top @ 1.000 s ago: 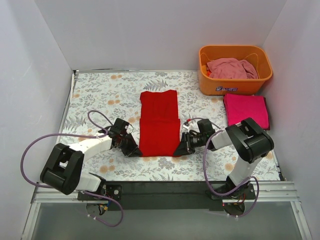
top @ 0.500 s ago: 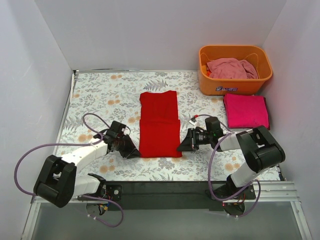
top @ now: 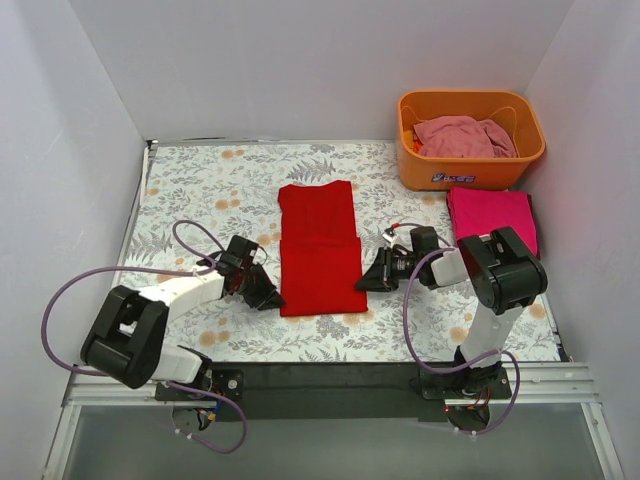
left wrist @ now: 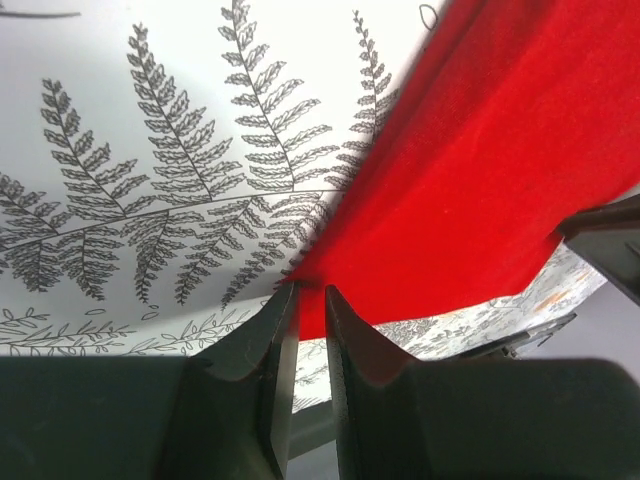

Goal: Fold and stack the t-shirts
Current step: Fold the tshirt

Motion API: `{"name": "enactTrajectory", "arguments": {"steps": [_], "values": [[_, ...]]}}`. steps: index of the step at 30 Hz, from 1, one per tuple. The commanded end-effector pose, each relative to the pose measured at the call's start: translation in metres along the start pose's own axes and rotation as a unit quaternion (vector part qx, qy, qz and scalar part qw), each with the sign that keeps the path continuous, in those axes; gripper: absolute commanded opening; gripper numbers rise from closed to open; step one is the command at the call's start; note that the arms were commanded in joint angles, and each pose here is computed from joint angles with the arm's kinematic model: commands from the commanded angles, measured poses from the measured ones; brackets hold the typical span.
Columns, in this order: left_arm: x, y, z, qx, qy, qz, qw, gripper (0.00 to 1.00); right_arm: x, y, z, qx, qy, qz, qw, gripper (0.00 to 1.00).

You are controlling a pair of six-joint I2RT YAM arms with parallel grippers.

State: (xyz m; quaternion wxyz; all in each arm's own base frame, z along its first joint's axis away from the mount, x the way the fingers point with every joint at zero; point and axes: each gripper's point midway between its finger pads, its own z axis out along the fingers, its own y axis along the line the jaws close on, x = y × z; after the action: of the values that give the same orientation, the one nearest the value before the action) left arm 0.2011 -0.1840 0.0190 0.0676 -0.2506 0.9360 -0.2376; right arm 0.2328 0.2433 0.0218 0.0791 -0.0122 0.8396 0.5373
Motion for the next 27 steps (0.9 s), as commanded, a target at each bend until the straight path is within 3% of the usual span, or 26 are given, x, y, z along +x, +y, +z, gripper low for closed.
{"name": "enactTrajectory", "arguments": {"steps": [1,9,14,16,17,19,23,27], "values": [[0.002,0.013,-0.001,-0.009,-0.016,-0.004,1.0,0.16,-0.011,-0.02,-0.008,0.036,-0.036,-0.007,0.999,0.25],[0.002,-0.017,-0.033,0.063,-0.039,0.006,0.997,0.17,-0.032,0.038,-0.022,-0.017,-0.063,-0.071,0.995,0.25],[-0.003,-0.014,-0.039,0.038,-0.053,0.019,0.998,0.28,-0.042,0.04,-0.022,-0.008,-0.079,-0.082,0.994,0.26],[-0.004,-0.015,-0.045,0.032,-0.058,0.032,0.997,0.31,-0.037,0.033,-0.028,0.027,-0.082,-0.074,0.994,0.28],[-0.005,-0.015,-0.047,0.028,-0.064,0.039,0.997,0.34,-0.047,0.025,-0.031,0.068,-0.095,-0.111,0.987,0.29],[-0.005,-0.014,-0.052,0.012,-0.074,0.061,0.995,0.37,-0.029,0.014,-0.04,0.142,-0.064,-0.105,0.982,0.36],[-0.002,-0.014,-0.055,-0.024,-0.088,0.095,0.991,0.49,-0.024,0.001,-0.067,0.273,-0.069,-0.142,0.949,0.47],[0.0,-0.016,-0.055,-0.055,-0.109,0.115,0.986,0.57,-0.004,0.007,-0.069,0.324,-0.042,-0.165,0.931,0.53]]}}
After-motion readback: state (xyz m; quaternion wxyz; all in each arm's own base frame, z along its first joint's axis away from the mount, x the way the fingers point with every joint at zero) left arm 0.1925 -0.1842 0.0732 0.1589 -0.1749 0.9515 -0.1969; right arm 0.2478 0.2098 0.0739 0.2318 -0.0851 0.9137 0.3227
